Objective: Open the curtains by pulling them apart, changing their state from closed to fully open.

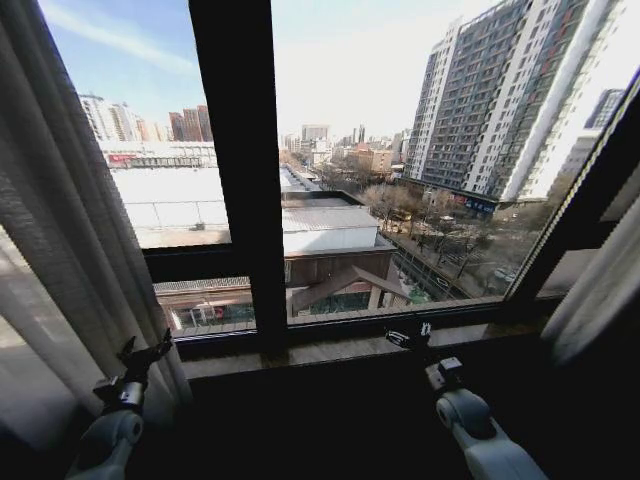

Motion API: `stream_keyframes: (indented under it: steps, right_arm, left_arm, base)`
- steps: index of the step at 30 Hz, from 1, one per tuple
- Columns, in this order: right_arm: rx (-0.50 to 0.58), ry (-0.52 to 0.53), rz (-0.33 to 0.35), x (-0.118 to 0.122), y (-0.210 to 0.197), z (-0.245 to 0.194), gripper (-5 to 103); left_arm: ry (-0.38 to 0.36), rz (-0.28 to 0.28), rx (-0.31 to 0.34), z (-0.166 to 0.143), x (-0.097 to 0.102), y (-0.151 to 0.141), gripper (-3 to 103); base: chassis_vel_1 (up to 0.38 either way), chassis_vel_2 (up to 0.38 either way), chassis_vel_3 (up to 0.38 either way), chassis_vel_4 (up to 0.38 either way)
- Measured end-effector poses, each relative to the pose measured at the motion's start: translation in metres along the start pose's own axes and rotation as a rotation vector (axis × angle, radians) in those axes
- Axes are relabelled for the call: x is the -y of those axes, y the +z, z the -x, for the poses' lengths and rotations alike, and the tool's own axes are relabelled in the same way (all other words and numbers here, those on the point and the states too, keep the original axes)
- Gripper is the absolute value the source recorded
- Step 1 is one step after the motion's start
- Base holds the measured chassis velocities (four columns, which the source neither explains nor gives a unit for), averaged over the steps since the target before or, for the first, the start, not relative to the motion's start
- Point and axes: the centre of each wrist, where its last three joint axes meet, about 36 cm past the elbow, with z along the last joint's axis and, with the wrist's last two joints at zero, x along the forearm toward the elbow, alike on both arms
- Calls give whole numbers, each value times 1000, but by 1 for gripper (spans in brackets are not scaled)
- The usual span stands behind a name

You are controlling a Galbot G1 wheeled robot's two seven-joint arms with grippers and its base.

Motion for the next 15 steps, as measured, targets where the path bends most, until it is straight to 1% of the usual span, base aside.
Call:
stream_keyframes:
  steps: [5, 10, 15]
  right_arm:
    - [0, 0, 0, 0, 0, 0, 100]
    - [0, 1, -1, 0, 0, 0, 100]
    - [0, 1, 0, 0, 0, 0, 100]
  left_arm:
    - [1, 0, 0, 0, 0, 0, 100]
    - [1, 0, 0, 0, 0, 0, 100]
    - [1, 0, 0, 0, 0, 0, 100]
  base:
    - [8, -11, 6, -22]
    - [-45, -56, 37, 59]
    - [0, 0, 0, 0]
